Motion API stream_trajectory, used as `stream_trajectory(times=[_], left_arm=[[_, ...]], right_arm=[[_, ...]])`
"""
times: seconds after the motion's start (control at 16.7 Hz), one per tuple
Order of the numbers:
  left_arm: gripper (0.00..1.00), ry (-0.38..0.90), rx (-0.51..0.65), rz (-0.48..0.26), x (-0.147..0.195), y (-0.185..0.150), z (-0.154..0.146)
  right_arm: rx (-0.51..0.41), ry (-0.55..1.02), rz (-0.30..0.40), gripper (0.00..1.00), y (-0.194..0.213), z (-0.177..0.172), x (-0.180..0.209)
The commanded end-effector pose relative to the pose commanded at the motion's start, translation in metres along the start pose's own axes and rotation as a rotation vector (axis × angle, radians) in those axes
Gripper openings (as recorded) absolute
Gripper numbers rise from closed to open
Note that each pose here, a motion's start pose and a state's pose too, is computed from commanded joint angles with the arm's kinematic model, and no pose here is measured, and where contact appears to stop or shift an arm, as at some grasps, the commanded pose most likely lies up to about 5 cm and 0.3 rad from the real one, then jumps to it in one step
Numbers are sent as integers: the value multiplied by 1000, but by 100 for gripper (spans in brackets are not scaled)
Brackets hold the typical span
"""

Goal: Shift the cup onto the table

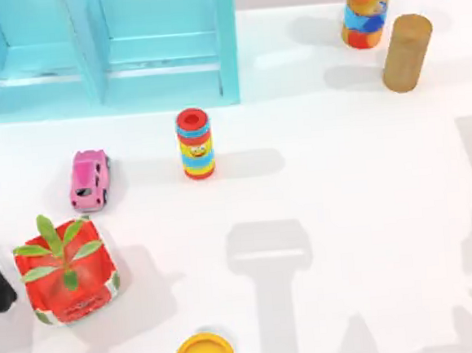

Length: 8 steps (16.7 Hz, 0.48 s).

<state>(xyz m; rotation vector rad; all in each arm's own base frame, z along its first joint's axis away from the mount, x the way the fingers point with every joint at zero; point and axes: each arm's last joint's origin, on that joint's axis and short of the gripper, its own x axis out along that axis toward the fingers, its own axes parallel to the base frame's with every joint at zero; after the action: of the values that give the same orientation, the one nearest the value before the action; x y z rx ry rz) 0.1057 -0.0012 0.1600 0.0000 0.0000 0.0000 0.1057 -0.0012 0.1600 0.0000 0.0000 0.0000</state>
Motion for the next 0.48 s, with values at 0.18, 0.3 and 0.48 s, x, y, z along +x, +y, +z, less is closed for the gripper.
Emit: stream_trajectory(times=[0.18,0.3,0.48], left_arm=[[100,0,0,0,0,0,0],[100,0,0,0,0,0,0],[100,0,0,0,0,0,0]], right_arm=[[-8,12,-7,100,-1,2,0],[-42,67,-38,100,-4,10,0],[-119,236,-106,100,-13,32,4]])
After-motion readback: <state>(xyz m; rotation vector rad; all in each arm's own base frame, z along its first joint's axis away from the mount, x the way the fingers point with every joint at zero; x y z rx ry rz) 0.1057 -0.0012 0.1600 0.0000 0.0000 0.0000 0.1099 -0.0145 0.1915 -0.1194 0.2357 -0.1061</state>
